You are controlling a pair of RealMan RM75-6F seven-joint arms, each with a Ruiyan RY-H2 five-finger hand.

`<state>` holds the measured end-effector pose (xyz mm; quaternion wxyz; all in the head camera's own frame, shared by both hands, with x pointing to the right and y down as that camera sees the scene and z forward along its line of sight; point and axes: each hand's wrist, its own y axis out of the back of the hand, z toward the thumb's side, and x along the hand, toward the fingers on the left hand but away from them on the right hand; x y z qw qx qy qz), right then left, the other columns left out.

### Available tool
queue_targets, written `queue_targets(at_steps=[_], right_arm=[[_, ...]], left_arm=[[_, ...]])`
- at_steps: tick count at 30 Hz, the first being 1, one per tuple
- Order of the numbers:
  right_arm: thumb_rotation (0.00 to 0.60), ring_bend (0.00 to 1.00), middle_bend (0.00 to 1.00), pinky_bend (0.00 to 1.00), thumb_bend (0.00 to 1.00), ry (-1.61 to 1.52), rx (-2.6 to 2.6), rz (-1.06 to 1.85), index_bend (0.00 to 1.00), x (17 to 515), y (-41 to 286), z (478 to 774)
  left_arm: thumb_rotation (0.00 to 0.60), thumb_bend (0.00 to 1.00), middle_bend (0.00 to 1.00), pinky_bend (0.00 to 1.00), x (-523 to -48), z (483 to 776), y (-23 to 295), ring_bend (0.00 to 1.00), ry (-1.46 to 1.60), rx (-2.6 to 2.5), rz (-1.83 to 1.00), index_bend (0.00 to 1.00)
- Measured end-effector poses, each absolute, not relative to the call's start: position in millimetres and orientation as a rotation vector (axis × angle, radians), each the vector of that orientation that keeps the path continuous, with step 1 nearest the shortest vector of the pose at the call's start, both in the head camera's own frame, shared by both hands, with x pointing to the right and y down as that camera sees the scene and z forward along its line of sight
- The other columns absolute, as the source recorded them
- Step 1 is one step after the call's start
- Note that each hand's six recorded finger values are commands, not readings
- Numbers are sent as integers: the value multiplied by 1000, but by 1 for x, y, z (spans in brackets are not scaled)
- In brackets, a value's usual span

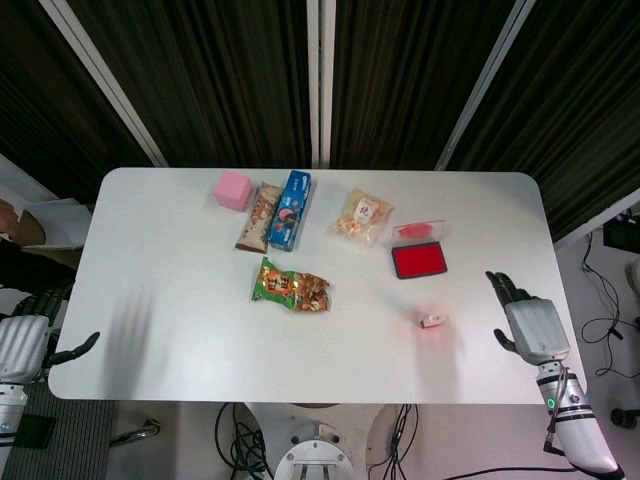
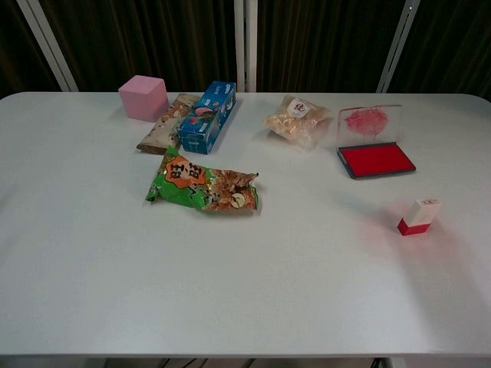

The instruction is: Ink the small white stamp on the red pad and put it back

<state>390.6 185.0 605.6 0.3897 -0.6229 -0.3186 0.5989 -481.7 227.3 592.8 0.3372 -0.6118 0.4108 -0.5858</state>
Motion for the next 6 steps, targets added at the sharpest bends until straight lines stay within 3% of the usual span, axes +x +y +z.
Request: queue_targets(at_steps=[6], right_arm=[[600,0,0,0,108,-1141,-1498,1383,0,441,192,563]], left_arm=[[183,158,118,205,-478,589,223,118,1063,-1583,-1519,85]])
